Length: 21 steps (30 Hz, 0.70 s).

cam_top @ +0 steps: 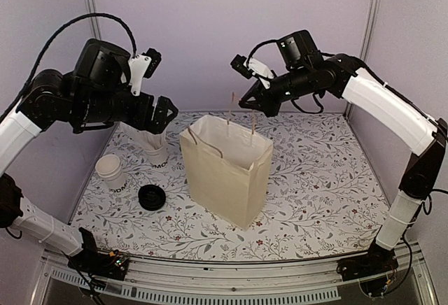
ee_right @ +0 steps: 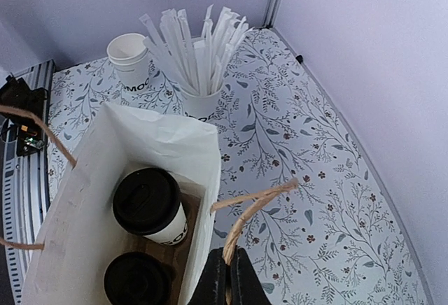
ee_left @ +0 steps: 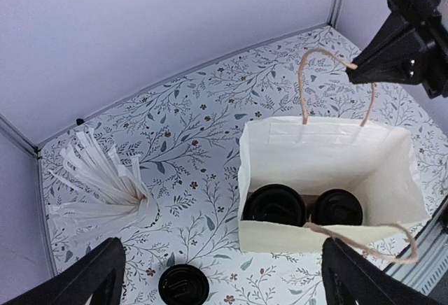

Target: Pack the takeout coffee

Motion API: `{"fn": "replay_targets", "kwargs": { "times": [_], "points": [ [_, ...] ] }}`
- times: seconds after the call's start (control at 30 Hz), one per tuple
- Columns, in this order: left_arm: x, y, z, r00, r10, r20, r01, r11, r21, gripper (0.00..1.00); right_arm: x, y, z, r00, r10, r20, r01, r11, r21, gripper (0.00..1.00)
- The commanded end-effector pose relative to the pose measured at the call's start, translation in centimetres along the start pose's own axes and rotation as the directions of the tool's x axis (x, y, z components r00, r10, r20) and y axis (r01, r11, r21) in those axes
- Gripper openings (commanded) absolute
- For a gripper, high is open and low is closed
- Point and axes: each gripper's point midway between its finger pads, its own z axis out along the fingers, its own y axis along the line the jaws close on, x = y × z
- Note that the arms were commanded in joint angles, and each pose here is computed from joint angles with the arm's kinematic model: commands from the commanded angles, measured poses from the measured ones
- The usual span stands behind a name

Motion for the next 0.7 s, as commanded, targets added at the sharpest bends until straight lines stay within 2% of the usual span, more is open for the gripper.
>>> {"fn": "replay_targets", "kwargs": {
  "times": [0.0,0.23,0.43,0.53,0.67],
  "points": [
    [-0.8,0.1,-0.3,0.997,0.036,0.071,-0.035,0.999,-0.008,1.00,-1.4,-3.6,-1.0,0.999,-0.021,0.029,0.018,0.993,0.113,0.02],
    [-0.6,0.3,0.3,0.992,0.084,0.094,-0.082,0.996,-0.024,1.00,-1.9,-4.1,-0.4,0.996,-0.074,0.040,0.068,0.991,0.118,0.00],
    [-0.2,0.6,0.7,0.990,0.105,0.090,-0.102,0.994,-0.038,1.00,-1.2,-1.0,-0.2,0.995,-0.086,0.045,0.088,0.995,-0.048,0.00],
    [-0.4,0.8,0.7,0.990,0.105,0.099,-0.101,0.994,-0.042,1.00,-1.6,1.6,-1.3,0.990,-0.108,0.088,0.121,0.981,-0.153,0.01],
    [-0.2,1.1,1.0,0.990,0.108,0.096,-0.103,0.993,-0.049,1.00,-1.1,4.7,-2.1,0.983,-0.159,0.097,0.177,0.958,-0.224,0.03]
  ]
}}
